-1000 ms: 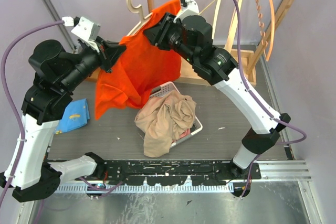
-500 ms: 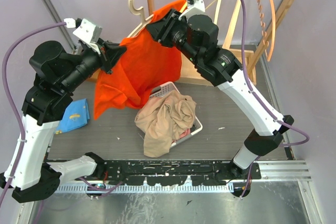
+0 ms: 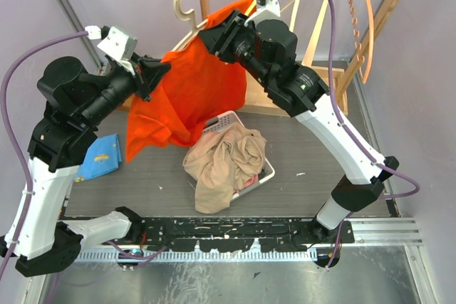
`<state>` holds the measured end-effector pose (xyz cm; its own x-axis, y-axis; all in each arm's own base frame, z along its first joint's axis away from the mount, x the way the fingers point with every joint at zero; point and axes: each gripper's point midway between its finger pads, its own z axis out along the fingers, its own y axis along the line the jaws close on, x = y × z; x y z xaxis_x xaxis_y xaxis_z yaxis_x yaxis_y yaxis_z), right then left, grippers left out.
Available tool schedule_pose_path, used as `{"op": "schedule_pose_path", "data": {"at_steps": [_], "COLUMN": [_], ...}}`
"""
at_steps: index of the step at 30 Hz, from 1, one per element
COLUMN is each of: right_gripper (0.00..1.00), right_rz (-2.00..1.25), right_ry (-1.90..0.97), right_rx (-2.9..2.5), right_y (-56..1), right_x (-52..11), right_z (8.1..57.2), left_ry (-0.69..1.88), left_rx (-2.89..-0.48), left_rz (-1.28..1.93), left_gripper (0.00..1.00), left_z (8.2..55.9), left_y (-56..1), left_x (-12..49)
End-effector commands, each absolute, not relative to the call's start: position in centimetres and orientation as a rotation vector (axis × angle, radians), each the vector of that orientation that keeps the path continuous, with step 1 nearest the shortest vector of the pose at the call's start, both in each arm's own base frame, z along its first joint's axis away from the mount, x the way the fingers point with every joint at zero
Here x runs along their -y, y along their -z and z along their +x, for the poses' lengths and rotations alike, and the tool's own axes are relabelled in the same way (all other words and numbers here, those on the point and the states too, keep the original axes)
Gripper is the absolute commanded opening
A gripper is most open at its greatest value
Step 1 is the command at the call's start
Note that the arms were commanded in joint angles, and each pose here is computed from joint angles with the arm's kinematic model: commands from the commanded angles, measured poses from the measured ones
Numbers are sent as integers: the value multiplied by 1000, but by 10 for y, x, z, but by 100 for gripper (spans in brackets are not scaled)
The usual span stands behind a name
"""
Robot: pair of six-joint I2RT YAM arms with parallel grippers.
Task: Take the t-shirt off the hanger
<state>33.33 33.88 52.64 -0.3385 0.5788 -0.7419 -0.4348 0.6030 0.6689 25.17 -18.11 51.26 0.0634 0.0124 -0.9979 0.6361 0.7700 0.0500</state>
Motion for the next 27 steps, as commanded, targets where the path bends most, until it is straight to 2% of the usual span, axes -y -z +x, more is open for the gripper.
{"op": "schedule_pose_path", "data": {"at_steps": [1, 9, 16, 18, 23, 27], "right_gripper": [44, 50, 47, 40, 12, 2], "right_rz": [209, 192, 151, 149, 115, 106], "right_ry": [-1070, -1042, -1070, -1071, -1110, -1109], "right_rx": [-1509, -1532, -1513, -1505, -1484, -1466], "right_y": [-564, -553, -550, -551, -555, -559], "right_x": [-315, -314, -322, -323, -329, -327], "right_z": [329, 337, 338, 340, 336, 334], "left_ry": [528, 562, 593, 599, 603, 588], "left_rx": [-1347, -1329, -1317, -1316, -1319, -1343], "left_rz": [567, 546, 550, 552, 541, 515], "left_gripper": [0, 0, 0, 0, 0, 0], "left_z": [239, 235, 232, 233, 233, 239], "left_y": [-537, -543, -547, -548, -548, -543], "left_x": [179, 180, 184, 185, 185, 183]}}
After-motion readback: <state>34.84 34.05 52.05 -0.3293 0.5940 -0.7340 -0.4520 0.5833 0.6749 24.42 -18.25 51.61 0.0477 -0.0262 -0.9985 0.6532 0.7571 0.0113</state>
